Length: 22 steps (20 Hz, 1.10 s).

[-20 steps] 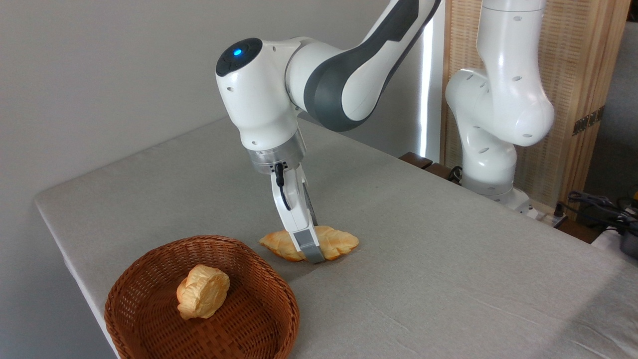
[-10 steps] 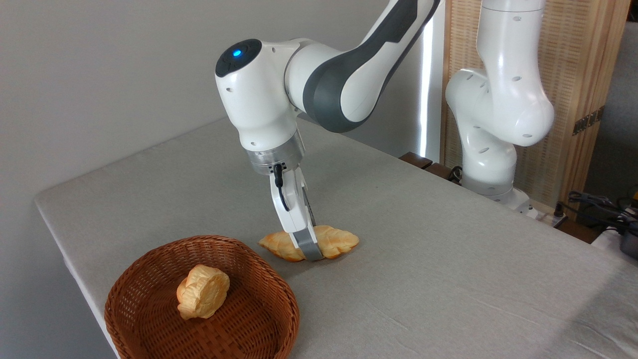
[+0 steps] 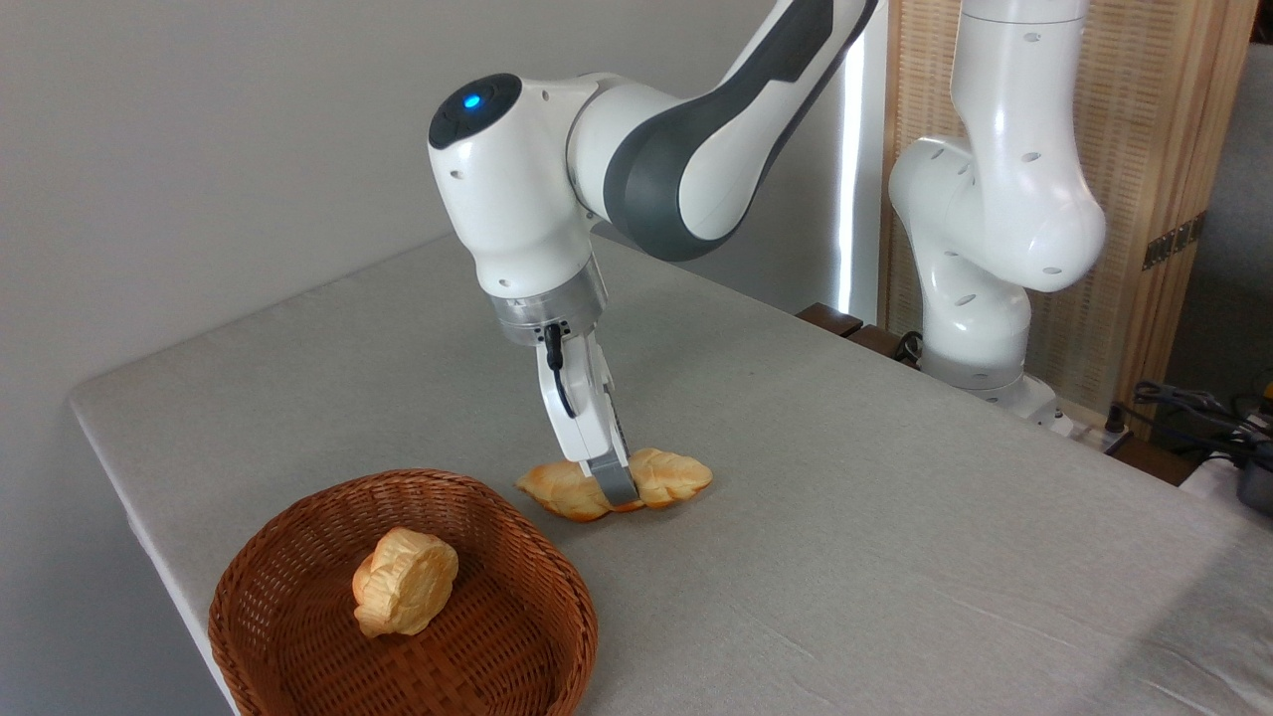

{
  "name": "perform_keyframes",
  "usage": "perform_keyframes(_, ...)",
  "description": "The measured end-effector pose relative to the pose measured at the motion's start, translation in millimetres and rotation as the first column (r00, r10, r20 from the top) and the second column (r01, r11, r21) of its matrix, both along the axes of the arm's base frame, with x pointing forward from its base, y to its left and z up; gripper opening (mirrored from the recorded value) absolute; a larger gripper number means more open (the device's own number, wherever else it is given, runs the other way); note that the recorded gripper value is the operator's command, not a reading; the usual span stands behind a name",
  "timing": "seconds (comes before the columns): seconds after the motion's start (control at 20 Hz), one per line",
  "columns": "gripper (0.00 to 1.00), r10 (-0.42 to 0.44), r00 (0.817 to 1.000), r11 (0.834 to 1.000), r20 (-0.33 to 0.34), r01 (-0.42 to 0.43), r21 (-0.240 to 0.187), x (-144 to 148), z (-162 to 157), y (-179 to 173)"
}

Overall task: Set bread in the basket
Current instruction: 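Lift the braided loaf and carry it over the wicker basket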

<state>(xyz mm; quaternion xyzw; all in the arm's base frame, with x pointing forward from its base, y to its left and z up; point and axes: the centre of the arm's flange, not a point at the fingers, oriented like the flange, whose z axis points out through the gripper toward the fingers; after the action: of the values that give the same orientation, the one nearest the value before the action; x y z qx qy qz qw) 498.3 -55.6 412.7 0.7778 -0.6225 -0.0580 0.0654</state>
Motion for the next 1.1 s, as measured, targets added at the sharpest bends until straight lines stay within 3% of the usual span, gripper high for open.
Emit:
perform_keyframes(0.2, 0.37, -0.002, 1.000, 1.000, -0.007, 0.002, -0.004, 2.2, 25.2, -0.2)
perform_keyframes(0.4, 0.39, 0.000, 0.999, 1.000, 0.033, 0.001, -0.019, 3.5, 62.9, 0.5)
perform_keyframes(0.65, 0.38, 0.118, 0.985, 0.992, 0.126, -0.110, -0.066, 14.6, 112.0, 13.4)
perform_keyframes(0.8, 0.38, 0.207, 0.954, 0.976, 0.219, -0.187, -0.109, 28.5, 134.0, 37.1)
perform_keyframes(0.95, 0.37, 0.302, 0.902, 0.948, 0.310, -0.250, -0.195, 43.9, 141.6, 61.1)
perform_keyframes(1.1, 0.35, 0.354, 0.867, 0.931, 0.350, -0.290, -0.222, 56.3, 135.8, 73.3)
